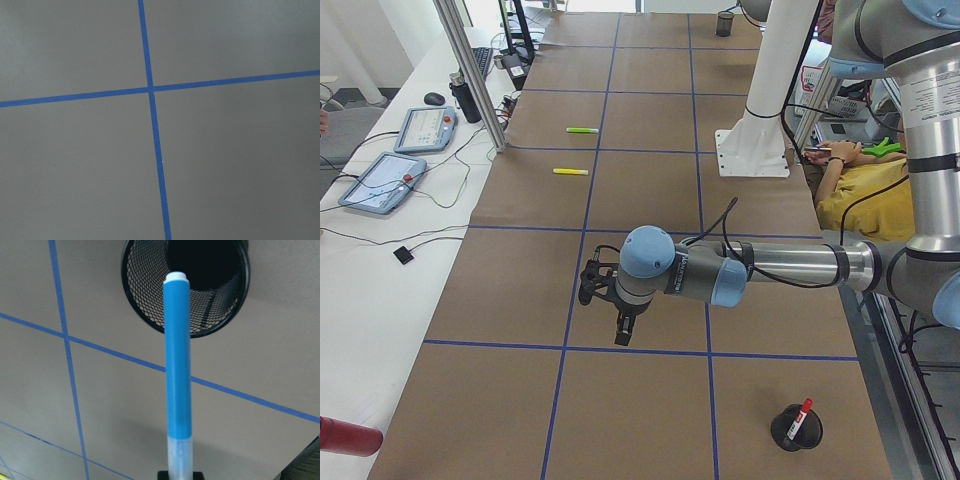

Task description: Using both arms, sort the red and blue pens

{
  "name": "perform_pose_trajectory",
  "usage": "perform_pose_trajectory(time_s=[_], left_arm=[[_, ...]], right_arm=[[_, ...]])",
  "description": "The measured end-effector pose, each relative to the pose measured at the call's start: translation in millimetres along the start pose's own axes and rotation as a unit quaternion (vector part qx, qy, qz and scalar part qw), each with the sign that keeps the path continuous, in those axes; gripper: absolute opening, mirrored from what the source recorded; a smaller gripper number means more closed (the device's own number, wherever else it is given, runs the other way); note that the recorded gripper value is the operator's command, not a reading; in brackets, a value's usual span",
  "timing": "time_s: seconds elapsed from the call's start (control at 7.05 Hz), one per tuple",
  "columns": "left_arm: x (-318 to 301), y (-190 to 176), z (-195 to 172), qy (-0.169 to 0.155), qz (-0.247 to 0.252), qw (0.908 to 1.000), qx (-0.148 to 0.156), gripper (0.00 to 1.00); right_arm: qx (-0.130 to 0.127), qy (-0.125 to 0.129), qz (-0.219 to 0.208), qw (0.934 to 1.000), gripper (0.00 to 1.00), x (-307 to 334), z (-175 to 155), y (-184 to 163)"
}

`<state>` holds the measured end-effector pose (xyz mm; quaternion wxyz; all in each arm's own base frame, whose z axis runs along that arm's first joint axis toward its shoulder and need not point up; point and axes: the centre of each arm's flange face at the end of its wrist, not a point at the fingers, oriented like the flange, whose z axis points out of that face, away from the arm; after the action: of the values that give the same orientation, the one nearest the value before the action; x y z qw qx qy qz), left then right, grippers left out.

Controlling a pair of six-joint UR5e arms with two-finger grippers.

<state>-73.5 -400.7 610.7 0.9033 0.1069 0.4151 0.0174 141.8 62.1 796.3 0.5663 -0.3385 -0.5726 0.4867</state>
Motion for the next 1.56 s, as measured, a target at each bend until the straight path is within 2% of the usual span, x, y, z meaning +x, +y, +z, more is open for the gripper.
perform_pose_trajectory(time_s=[0.43,0.57,0.71,0.85,0.99,1.56], left_arm=[[2.6,6.3,-2.6,0.000,0.000,1.0000,0.001,1.00],[3.4,7.7,-3.3,0.000,0.000,1.0000,0.001,1.00],[3.6,8.1,-3.6,0.000,0.000,1.0000,0.001,1.00],[3.7,8.2,-3.6,0.000,0.000,1.0000,0.001,1.00],[3.8,8.4,-3.6,0.000,0.000,1.0000,0.001,1.00],[3.6,8.5,-3.8,0.001,-0.001,1.0000,0.001,1.00]], right_arm=[[0.002,-0.001,0.003,1.0000,0.00,2.4,-2.4,-12.7],[0.006,-0.001,0.002,1.0000,0.07,4.6,-0.7,-18.8],[0.008,-0.002,0.002,1.0000,0.26,5.6,0.2,-22.2],[0.010,-0.002,0.001,0.9999,0.84,5.9,0.3,-23.6],[0.012,-0.003,0.001,0.9999,1.00,5.8,0.2,-24.1],[0.016,-0.004,0.000,0.9999,1.00,4.8,-2.0,-23.3]])
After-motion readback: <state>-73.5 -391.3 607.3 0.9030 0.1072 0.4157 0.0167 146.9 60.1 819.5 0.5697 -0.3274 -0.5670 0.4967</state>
